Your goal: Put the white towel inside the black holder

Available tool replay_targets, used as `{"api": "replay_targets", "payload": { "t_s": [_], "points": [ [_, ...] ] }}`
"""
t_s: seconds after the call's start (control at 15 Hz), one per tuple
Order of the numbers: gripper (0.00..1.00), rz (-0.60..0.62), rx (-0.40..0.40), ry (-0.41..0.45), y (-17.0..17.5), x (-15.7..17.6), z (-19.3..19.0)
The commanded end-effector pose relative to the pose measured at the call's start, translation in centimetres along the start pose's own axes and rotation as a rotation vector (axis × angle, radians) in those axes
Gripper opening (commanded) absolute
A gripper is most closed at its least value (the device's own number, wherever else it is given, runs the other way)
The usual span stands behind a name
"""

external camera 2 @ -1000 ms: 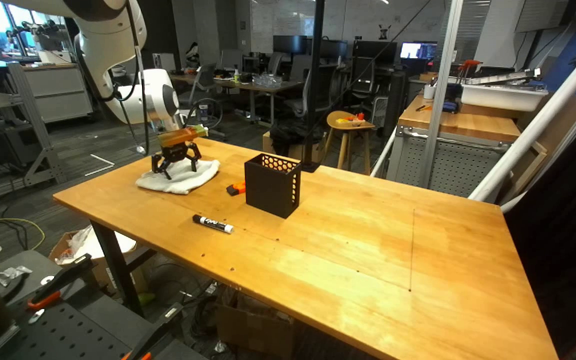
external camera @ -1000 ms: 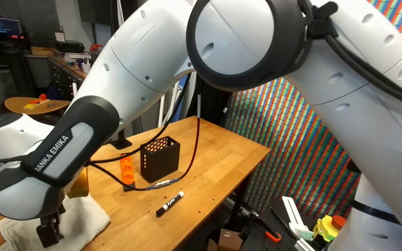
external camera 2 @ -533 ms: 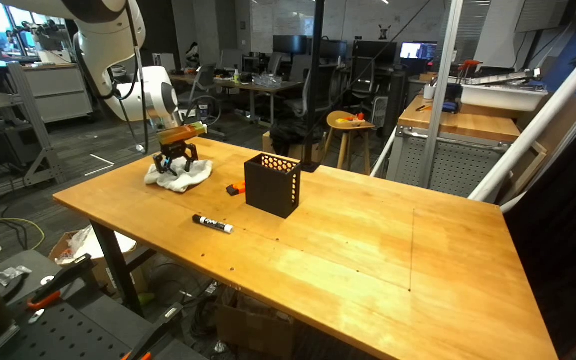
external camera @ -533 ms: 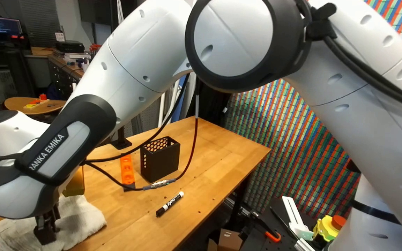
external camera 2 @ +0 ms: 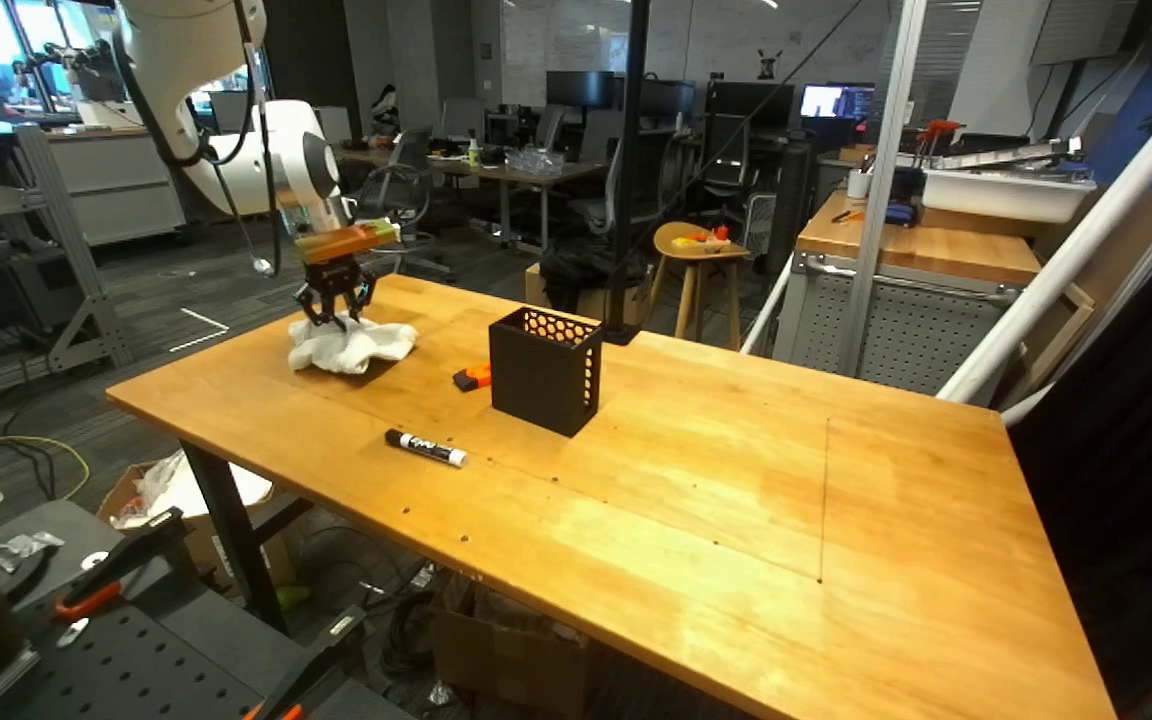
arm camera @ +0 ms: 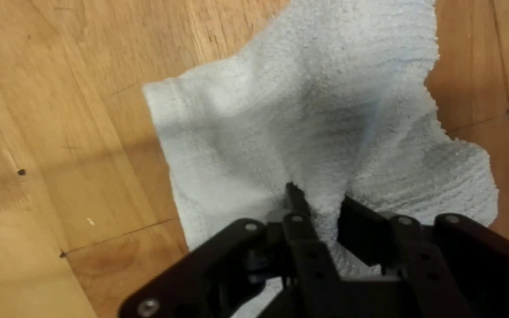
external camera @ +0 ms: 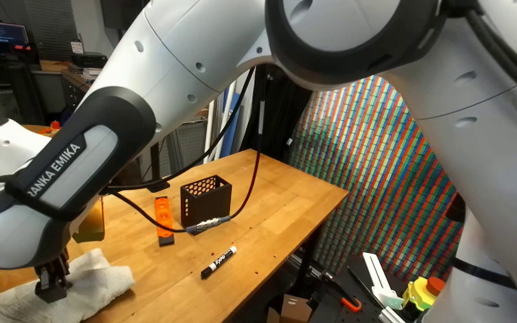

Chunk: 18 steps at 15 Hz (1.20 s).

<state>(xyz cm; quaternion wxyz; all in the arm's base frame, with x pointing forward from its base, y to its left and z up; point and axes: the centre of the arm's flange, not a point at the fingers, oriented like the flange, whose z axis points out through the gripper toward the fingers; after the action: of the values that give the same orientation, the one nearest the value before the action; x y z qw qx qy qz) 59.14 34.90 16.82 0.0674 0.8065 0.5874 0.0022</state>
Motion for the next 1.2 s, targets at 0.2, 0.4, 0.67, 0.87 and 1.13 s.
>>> {"api": "replay_targets", "payload": {
  "t_s": [0.2, 0.4, 0.67, 0.87, 1.13],
  "points": [
    [0.04, 0.054, -0.001, -0.042, -4.0, -4.3, -11.3],
    [0.04, 0.084, 0.003, -0.057, -4.0, -6.6, -15.4],
    [0.04, 0.134, -0.02, -0.101, -1.0, -10.2, -20.3],
    [0.04, 0.181, -0.046, -0.115, 2.5, -12.6, -23.4],
    [0.04, 0.249, -0.072, -0.122, 7.3, -17.7, -25.7]
  ]
}}
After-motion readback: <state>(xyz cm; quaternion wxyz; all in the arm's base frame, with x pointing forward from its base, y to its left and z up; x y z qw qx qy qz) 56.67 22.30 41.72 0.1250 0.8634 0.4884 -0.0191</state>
